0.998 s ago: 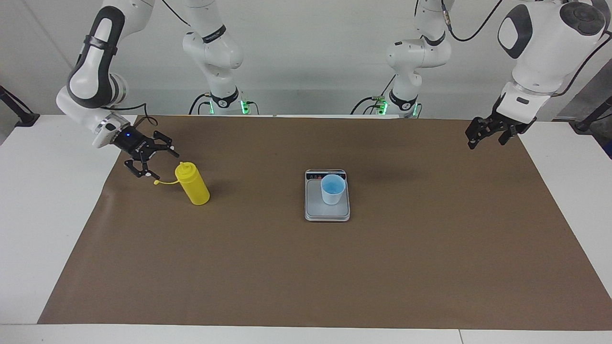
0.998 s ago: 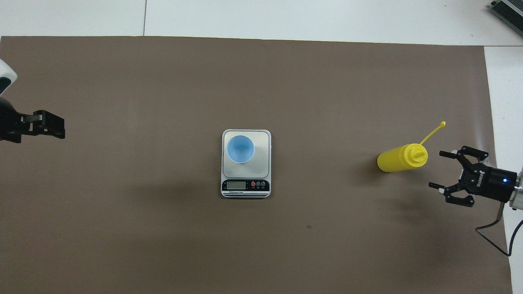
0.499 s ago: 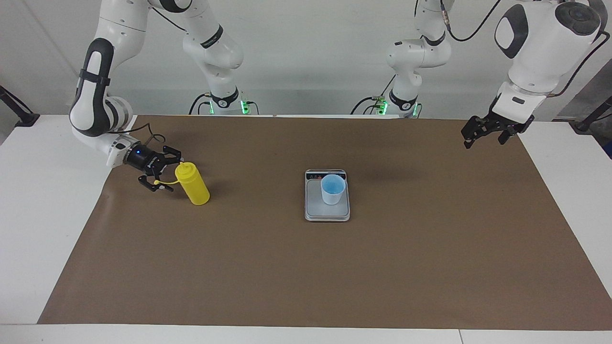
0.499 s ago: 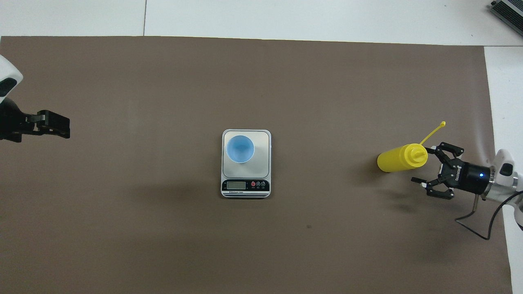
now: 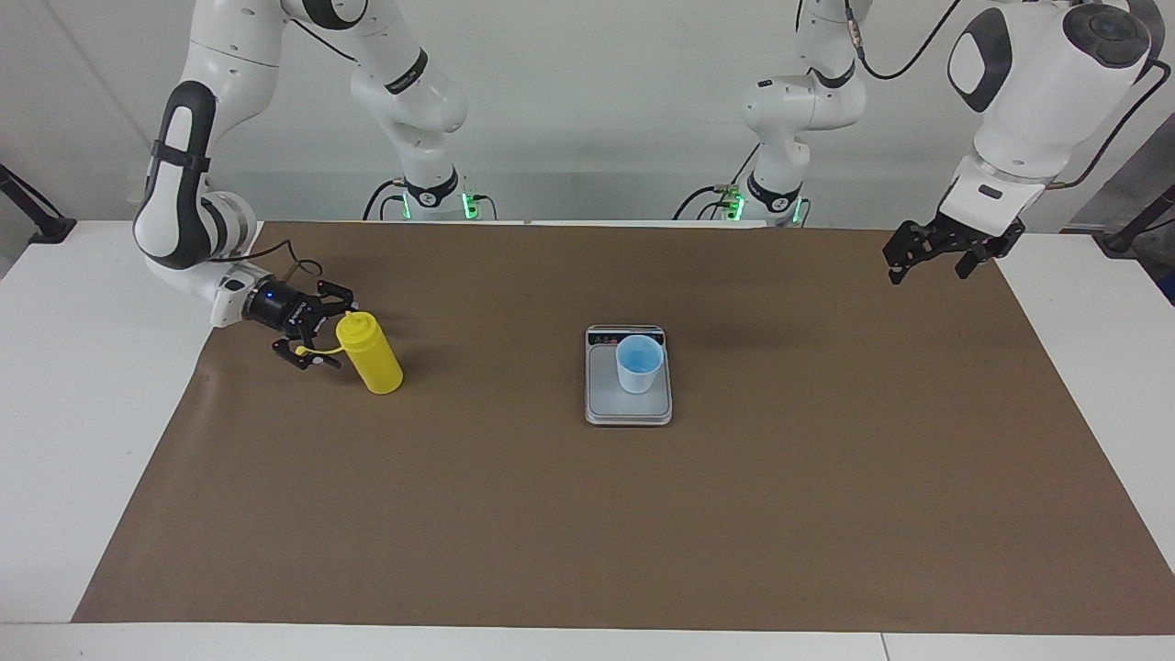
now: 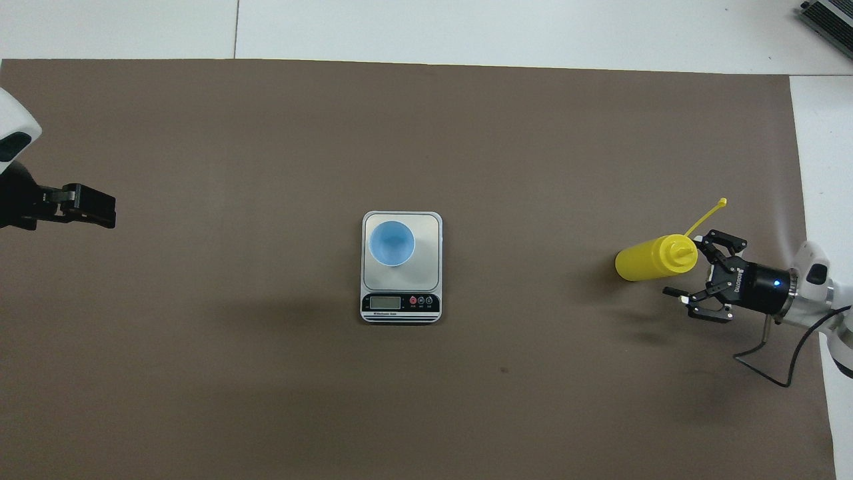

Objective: Pour seasoning into cup on scale with both arms
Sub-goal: 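Move the open right gripper to the yellow squeeze bottle, then close the right gripper around the yellow bottle and lift it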

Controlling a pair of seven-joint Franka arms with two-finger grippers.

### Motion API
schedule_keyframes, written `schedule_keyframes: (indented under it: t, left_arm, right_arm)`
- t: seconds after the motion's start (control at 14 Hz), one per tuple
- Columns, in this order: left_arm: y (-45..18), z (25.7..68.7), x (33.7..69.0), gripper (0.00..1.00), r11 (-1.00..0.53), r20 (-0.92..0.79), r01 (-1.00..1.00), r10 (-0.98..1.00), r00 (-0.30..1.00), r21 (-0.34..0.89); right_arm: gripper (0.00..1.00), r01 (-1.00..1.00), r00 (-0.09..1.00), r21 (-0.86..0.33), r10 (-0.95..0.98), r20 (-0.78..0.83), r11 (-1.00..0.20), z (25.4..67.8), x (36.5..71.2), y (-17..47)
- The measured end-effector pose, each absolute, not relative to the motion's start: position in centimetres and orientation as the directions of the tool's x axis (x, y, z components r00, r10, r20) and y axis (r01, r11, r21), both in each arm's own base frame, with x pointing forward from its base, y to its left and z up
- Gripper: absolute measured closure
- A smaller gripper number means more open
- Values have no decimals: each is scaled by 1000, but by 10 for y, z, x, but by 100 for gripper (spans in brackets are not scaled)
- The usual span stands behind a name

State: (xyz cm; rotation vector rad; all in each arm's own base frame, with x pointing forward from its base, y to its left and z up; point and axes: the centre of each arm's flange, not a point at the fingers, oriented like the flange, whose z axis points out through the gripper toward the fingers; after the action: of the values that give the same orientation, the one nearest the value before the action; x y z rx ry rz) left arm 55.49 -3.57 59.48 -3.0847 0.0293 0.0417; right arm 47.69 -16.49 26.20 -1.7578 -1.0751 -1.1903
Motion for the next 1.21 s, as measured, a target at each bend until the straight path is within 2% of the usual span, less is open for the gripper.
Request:
schedule_keyframes:
  t: [1.21]
  left_arm:
    - [-30, 595, 555, 0, -998, -27, -9, -7, 1000, -56]
  right_arm:
    - [0, 919, 215, -118, 227, 950, -376, 256, 495, -132]
